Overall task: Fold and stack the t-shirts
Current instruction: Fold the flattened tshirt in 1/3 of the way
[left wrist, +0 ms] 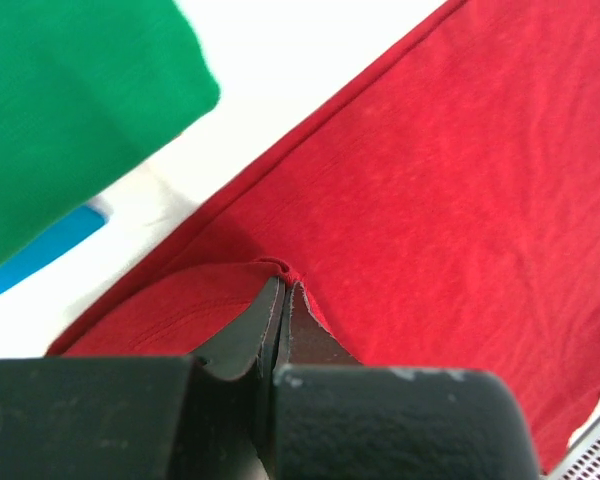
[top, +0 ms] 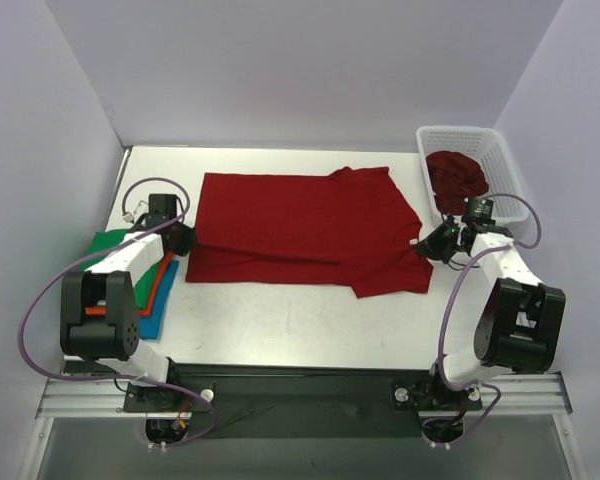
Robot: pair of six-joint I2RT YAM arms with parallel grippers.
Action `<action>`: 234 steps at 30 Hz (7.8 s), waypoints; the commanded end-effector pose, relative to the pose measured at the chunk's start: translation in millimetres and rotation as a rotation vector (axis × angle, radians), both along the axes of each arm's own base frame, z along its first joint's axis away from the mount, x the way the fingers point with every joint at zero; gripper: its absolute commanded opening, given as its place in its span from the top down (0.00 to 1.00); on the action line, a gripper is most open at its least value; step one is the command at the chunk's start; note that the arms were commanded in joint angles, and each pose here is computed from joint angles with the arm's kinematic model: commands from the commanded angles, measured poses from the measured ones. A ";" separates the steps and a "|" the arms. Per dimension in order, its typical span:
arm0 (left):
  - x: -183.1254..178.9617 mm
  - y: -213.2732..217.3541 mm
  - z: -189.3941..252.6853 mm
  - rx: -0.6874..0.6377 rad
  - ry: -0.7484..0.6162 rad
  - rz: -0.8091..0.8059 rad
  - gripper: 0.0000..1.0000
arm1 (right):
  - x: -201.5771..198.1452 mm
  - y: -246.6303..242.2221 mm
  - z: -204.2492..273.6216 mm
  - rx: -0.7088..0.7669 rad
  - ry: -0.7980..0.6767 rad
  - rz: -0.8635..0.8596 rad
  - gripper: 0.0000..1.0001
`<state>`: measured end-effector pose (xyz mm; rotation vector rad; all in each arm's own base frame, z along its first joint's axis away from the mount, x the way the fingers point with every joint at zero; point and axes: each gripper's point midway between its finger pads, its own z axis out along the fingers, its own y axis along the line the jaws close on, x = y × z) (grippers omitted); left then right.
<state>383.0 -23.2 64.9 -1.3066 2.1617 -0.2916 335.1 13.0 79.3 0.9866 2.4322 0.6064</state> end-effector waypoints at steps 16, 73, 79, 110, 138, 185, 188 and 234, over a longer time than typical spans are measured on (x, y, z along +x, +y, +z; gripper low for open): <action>39.5 4.4 13.7 -0.004 -0.102 -0.005 1.00 | 36.8 -7.6 -2.1 0.020 -0.019 0.000 0.99; -49.7 -39.3 33.7 -0.019 -0.204 -0.240 0.37 | -56.4 94.9 -54.1 -0.056 -0.021 0.075 0.88; -49.2 -39.2 34.6 -0.016 -0.205 -0.244 0.37 | -48.1 101.5 -44.3 -0.038 -0.025 0.104 0.88; -48.4 -42.1 27.3 -0.025 -0.188 -0.260 0.38 | -65.2 112.4 -63.4 -0.053 0.020 0.162 0.81; -49.9 -45.7 20.3 -0.034 -0.163 -0.283 0.38 | 95.6 136.4 -10.5 -0.203 -0.121 0.295 0.98; -52.5 -48.3 15.4 -0.033 -0.153 -0.292 0.38 | 95.6 22.5 -16.5 -0.273 -0.060 0.107 0.48; -53.2 -48.0 14.6 -0.034 -0.150 -0.292 0.38 | 97.1 25.5 -24.0 -0.255 -0.040 0.104 0.48; -55.9 -48.5 10.7 -0.030 -0.147 -0.302 0.38 | 115.8 49.7 4.7 -0.783 -0.205 0.400 0.80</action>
